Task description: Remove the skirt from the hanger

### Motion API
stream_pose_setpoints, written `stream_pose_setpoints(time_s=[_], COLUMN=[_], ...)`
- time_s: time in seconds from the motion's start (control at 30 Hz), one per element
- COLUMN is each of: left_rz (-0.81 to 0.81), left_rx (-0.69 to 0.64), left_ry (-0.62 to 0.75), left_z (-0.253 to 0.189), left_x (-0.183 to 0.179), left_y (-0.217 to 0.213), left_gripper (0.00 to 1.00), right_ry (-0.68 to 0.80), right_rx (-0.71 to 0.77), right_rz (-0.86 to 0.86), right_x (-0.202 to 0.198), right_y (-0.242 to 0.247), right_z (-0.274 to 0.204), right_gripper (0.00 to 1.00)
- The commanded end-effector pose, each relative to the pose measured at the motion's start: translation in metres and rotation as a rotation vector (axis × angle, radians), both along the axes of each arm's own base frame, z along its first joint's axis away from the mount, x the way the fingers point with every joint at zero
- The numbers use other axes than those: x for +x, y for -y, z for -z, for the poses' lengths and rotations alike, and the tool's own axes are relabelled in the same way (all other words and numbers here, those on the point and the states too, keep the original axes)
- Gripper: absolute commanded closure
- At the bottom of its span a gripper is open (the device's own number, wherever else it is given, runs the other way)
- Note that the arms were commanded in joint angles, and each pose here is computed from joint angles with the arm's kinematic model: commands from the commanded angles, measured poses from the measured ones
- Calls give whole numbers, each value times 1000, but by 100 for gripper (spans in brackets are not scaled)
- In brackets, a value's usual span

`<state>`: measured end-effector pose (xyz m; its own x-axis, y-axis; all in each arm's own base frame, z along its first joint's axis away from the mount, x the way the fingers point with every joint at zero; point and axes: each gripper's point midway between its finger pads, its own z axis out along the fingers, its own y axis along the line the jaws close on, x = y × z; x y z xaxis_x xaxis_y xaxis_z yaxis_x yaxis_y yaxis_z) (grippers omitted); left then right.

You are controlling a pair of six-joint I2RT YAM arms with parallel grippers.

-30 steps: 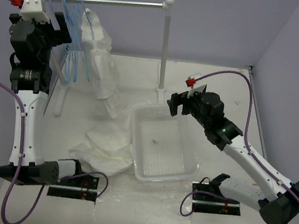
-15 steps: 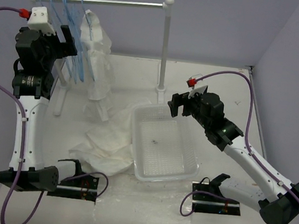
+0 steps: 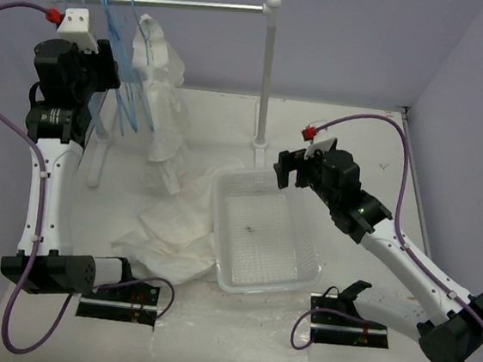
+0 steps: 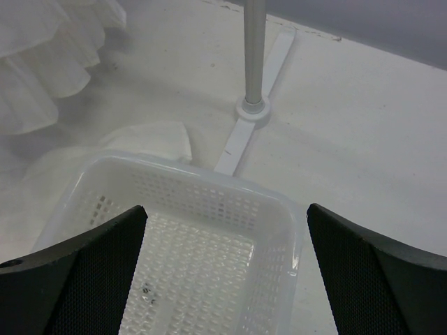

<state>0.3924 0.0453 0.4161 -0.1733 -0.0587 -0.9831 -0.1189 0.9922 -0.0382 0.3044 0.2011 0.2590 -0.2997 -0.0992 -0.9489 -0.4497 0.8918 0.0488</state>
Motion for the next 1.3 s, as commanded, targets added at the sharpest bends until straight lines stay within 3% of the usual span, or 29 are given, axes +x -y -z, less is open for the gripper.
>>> stream_pose_setpoints(time_s=[0.0, 0.33, 0.37, 0.4, 0.57, 0.63, 1.17, 1.27], left_rz=[-7, 33, 30, 18, -14, -11, -13, -106], left_rx=[28, 9, 8, 5, 2, -2, -5, -24], left_ry=[16, 18, 18, 17, 29, 35, 208, 202], left_z=[-11, -10, -10, -10, -17, -20, -76, -72], left_x=[3, 16, 16, 16, 10, 8, -13, -12], left_y=[-5, 2, 1, -1, -5, -4, 0, -15], left_gripper=[41, 43, 46, 57, 92, 98, 100, 100], right_ry=[15, 7, 5, 6, 3, 2, 2, 6], right_rx=[-28, -57, -60, -61, -68, -70, -72, -73], right_rz=[35, 46, 51, 50, 54, 55, 58, 62], right_x=[8, 14, 15, 15, 16, 17, 18, 17], right_y=[5, 5, 6, 6, 6, 6, 6, 7], right_z=[-1, 5, 6, 6, 7, 8, 8, 7], right_gripper=[1, 1, 1, 1, 1, 1, 1, 1])
